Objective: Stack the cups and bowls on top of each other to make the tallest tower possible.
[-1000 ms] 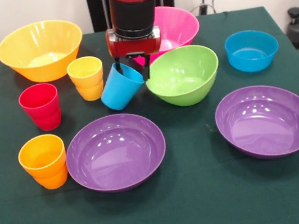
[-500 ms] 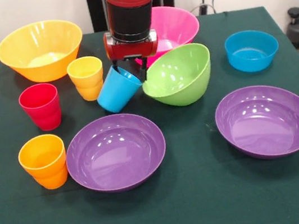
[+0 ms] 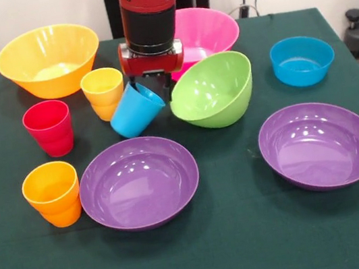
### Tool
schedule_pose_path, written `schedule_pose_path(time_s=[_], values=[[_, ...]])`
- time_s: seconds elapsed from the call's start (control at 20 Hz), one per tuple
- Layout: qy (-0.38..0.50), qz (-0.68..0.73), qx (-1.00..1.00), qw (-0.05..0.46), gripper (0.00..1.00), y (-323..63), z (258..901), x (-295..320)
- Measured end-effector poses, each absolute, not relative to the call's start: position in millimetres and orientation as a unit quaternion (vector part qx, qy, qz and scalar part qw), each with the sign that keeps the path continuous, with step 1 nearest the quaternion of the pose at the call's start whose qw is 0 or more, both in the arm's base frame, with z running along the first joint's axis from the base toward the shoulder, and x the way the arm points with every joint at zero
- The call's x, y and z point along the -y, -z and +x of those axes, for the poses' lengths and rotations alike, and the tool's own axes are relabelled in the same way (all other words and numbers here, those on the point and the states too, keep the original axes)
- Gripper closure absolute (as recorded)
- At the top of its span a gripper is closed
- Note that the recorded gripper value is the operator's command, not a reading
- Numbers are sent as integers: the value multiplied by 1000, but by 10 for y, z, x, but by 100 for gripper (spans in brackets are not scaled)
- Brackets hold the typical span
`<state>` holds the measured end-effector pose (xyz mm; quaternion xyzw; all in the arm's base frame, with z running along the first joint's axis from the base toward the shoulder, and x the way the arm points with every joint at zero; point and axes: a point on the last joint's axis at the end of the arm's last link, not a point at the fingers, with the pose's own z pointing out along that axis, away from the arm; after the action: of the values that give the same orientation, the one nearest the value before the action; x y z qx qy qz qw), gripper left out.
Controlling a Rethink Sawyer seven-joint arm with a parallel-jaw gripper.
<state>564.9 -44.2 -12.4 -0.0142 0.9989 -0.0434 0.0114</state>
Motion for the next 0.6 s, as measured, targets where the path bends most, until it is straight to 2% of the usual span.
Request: schedule_pose_path(time_s=[0.6], values=[[31, -10, -999, 11, 0, 91, 5814, 430]])
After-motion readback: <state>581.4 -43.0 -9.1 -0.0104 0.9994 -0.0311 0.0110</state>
